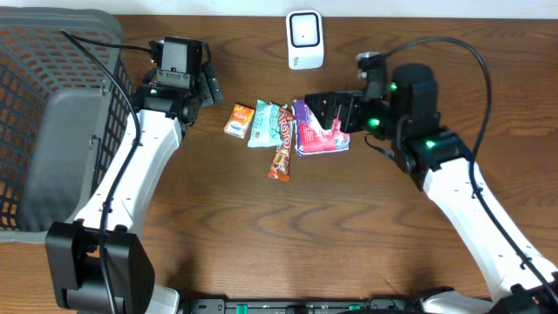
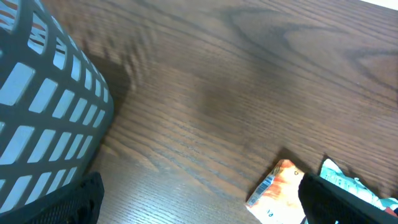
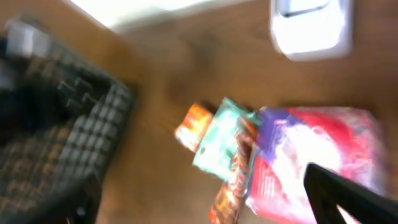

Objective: Scan the item barcode
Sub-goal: 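Reach the right gripper toward the red-purple box and grasp it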

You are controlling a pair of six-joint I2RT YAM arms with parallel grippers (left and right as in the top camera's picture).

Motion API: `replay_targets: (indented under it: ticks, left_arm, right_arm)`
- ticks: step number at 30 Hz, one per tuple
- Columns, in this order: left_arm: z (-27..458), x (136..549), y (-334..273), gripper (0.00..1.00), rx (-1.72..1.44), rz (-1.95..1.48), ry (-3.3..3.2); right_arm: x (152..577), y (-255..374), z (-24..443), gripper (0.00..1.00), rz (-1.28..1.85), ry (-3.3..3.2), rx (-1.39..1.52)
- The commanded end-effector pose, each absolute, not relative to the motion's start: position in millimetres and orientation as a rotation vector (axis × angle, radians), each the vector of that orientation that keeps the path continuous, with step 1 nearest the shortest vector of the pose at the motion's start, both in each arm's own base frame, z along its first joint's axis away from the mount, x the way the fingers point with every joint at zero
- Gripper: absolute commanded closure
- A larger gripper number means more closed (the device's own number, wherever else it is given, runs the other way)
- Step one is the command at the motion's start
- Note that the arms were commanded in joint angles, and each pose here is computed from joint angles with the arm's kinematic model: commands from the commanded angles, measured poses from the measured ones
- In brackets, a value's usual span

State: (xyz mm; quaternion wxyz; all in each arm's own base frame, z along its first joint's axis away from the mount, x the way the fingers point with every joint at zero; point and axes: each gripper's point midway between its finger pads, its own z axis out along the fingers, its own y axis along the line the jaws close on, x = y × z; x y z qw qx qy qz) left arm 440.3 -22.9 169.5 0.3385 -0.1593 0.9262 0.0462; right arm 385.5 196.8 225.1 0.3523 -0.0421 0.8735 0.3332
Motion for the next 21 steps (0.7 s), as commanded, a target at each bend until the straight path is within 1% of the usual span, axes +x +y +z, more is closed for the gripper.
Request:
replay_targets:
  ticks: [1,3,6,11,21]
  left_arm:
    - [169,440,-20,0.01,-0.433,0.126,2.409]
    - [169,440,-20,0.01,-0.433,0.126,2.409]
    - [169,440,-20,0.01,-0.433,0.126,2.409]
    - [169,440,-20,0.01,-0.433,0.126,2.409]
    - [169,440,-20,0.01,-0.433,0.127,2.409]
  right_arm:
    - [414,161,240,0.01,0.481,2.284,-0.005]
    - [413,145,235,0.01,0.329,2.387,0.018]
    - [411,136,227,0.01,0.222,2.503,-0.009]
    - [407,135,190,0.01,0.161,2.665,-0.043]
    - [422,149,116,0.01,0.148,2.808,-0.081]
